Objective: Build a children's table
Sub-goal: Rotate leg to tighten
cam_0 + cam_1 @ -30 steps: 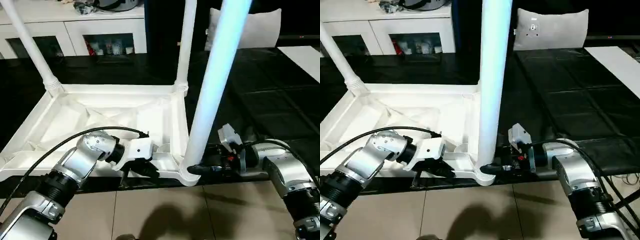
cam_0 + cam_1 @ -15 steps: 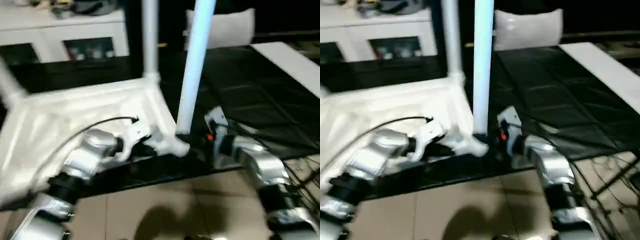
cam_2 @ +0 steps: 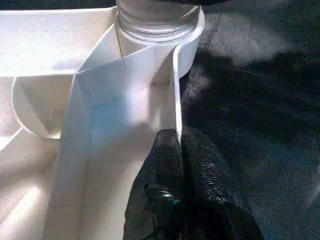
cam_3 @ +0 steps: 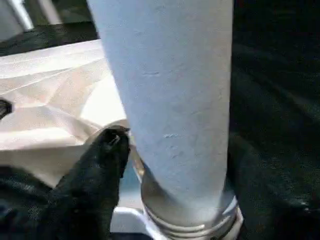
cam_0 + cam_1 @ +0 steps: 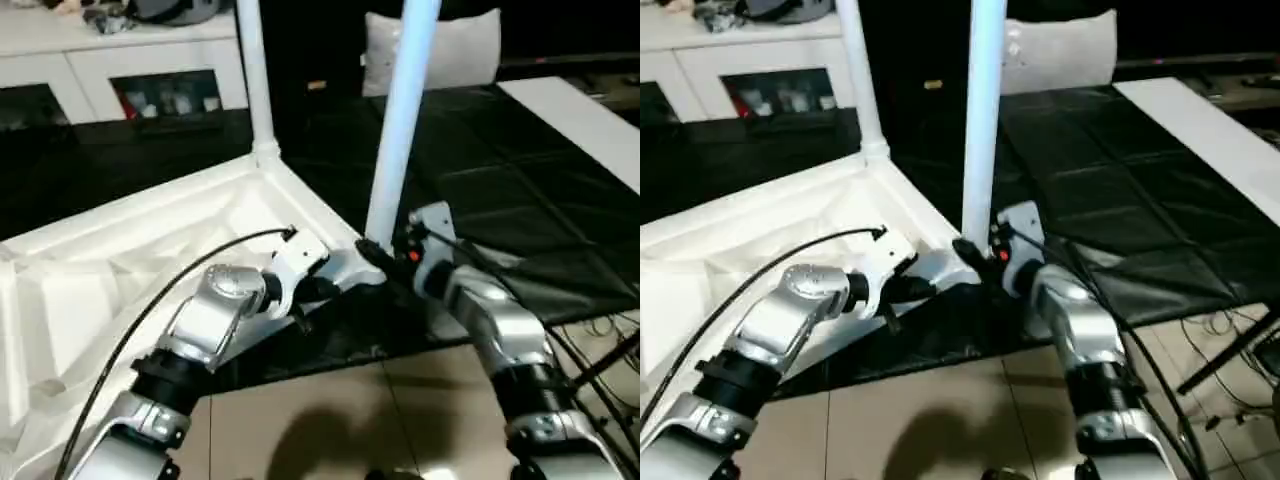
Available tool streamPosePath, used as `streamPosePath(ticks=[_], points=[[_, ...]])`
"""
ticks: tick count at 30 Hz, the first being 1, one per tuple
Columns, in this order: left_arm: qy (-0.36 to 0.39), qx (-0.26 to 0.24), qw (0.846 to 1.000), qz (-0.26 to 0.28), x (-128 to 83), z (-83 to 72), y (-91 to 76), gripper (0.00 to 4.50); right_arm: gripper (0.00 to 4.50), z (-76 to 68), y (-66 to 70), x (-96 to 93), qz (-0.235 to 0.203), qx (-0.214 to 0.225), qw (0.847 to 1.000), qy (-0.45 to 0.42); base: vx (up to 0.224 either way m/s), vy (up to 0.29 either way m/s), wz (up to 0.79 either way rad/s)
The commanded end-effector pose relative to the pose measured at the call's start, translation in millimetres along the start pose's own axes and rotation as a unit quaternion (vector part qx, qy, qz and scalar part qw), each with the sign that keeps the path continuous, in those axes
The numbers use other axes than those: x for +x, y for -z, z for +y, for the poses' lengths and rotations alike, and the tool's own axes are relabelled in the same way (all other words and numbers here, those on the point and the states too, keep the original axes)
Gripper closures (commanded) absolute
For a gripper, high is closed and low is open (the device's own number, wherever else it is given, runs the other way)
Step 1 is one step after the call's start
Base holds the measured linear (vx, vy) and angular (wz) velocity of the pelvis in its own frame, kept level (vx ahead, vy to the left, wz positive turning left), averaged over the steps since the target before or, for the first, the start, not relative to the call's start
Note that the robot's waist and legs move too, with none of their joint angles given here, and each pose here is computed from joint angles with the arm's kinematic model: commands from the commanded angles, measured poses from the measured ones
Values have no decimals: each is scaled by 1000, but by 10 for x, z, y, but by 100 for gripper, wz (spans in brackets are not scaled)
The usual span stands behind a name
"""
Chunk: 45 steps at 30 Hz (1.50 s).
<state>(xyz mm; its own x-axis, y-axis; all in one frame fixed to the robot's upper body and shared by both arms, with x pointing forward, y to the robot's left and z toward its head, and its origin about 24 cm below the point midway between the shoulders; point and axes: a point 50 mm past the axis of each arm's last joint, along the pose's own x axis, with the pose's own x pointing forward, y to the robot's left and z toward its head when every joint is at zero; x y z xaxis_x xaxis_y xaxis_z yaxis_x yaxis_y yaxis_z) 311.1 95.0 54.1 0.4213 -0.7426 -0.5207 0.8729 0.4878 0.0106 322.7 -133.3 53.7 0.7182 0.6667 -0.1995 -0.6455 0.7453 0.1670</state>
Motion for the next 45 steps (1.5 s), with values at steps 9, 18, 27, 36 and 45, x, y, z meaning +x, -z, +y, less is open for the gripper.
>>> streamPosePath(ticks=[9, 18, 27, 36, 45], points=[[84, 87, 992, 28, -211, 53, 72, 450, 28, -82, -29, -345, 41, -63, 989, -131, 0, 0, 0], [216, 181, 956, 79, -369, -26, 182, 450, 38, -46, -89, -550, 95, -112, 948, -284, 0, 0, 0], [269, 207, 936, 99, -421, -78, 222, 450, 123, 37, -58, -557, 111, -110, 923, -353, 0, 0, 0], [283, 211, 931, 98, -427, -103, 227, 450, 199, 73, -35, -570, 110, -100, 913, -379, 0, 0, 0], [287, 199, 933, 89, -397, -138, 237, 450, 254, 126, 12, -560, 107, -72, 909, -397, 0, 0, 0]])
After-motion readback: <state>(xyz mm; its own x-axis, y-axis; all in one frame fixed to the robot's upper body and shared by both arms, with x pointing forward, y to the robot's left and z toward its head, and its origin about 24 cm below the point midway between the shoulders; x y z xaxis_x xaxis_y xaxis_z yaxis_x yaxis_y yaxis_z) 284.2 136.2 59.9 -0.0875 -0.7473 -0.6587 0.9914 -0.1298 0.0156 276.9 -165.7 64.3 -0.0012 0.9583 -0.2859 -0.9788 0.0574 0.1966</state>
